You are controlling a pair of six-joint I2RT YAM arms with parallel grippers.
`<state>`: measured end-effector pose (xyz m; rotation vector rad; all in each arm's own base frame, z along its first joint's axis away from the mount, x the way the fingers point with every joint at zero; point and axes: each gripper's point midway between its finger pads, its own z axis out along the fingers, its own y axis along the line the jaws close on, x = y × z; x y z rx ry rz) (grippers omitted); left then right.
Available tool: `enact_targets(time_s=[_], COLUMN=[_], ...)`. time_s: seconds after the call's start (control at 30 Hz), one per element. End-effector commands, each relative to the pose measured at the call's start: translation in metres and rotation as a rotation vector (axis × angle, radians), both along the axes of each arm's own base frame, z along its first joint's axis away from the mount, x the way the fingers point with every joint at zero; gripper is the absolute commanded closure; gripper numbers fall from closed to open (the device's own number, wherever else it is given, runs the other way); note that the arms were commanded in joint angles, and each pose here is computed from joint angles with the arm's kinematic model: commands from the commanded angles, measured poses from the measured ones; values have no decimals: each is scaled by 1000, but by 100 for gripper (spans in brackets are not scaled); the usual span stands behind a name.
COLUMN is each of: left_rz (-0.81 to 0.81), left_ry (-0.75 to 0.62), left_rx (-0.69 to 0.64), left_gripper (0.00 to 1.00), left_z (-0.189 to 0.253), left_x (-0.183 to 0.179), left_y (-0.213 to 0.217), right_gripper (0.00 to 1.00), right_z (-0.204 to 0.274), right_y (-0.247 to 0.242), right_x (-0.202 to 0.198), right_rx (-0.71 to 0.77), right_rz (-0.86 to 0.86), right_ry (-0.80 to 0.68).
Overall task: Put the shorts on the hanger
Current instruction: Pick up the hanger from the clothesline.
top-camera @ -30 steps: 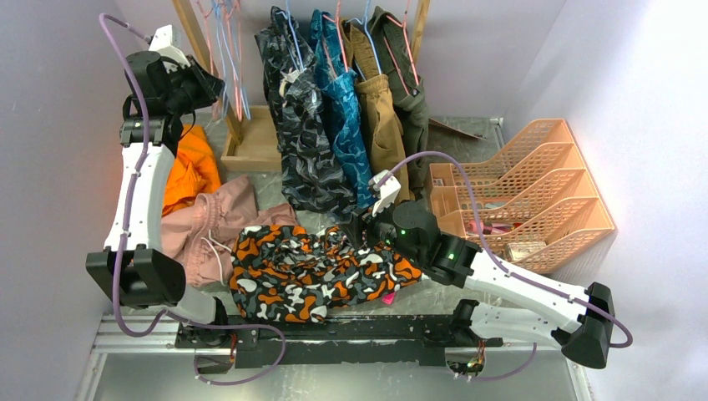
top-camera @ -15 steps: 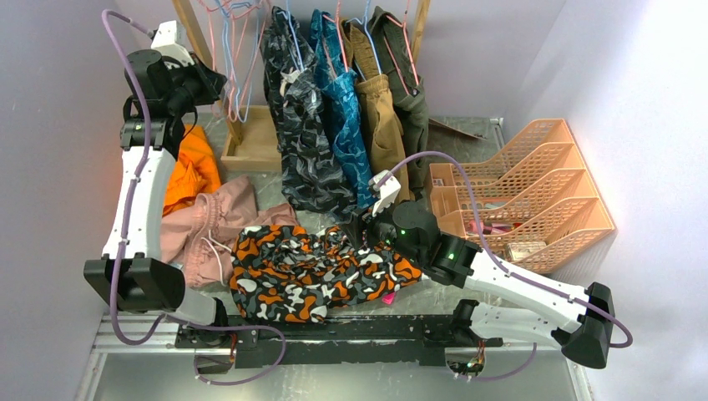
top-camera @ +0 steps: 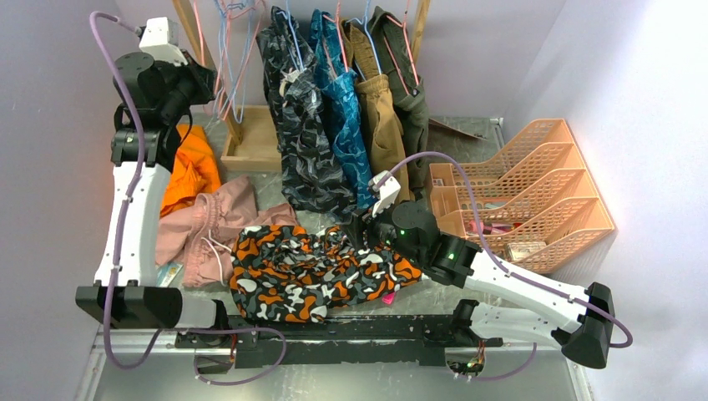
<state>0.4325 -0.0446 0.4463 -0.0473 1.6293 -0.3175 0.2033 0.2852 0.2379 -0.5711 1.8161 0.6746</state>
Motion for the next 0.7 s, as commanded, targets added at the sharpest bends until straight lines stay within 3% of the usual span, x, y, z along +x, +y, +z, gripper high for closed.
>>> enact_targets(time_s=[0.0, 0.67], left_rz=[57, 198], left_ry=[-31, 69], left_rx=[3, -66], left_gripper=[93, 93], left_z=[16, -11], left_x=[-26, -159], left_y=[8, 32], right_gripper=[38, 38], right_z=[5, 7], right_y=[-3, -15], right_x=[-1, -7], right_rx=[7, -24], right_rz=[-6, -16], right_ry=[-13, 22])
